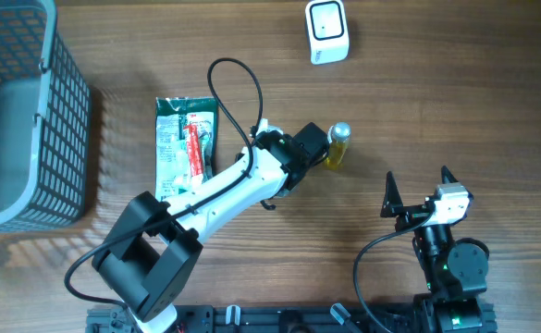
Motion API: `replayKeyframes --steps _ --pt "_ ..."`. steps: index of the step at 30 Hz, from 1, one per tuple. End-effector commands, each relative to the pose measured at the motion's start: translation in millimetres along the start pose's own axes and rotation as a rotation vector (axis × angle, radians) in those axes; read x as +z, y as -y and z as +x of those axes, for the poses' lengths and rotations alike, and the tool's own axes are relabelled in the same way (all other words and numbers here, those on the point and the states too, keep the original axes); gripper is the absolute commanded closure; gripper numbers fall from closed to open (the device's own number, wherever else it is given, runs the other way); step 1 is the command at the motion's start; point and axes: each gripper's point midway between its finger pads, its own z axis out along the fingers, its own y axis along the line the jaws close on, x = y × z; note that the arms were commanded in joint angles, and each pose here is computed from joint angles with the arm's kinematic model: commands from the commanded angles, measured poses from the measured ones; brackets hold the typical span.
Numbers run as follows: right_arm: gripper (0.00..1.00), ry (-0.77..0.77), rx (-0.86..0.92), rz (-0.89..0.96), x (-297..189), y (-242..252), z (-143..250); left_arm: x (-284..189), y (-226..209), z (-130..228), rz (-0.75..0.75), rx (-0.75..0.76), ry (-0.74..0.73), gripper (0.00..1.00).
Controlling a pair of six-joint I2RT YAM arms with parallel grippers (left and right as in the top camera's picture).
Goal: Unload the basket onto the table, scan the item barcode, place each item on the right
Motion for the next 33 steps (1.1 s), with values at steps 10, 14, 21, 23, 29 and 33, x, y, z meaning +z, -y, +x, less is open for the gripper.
replayKeyframes --steps 10,14,21,23,29,33 --pt "0.00 0.010 -0.008 0.006 0 1 -2 27 -47 -19 -0.186 -0.185 0.030 0.96" --pt "0.00 0.010 -0.008 0.006 0 1 -2 39 -47 -15 -0.169 -0.205 -0.019 0.96" --pt "0.00 0.010 -0.008 0.006 0 1 -2 57 -43 0 -0.217 -0.153 -0.090 0.96" --pt "0.00 0.009 -0.008 0.006 0 1 -2 58 -42 0 -0.212 -0.157 -0.093 0.96" --pt "0.00 0.010 -0.008 0.006 0 1 -2 58 -35 6 -0.175 -0.160 -0.129 0.65" --pt "0.00 0.010 -0.008 0.006 0 1 -2 49 -35 2 -0.136 -0.184 -0.118 0.63"
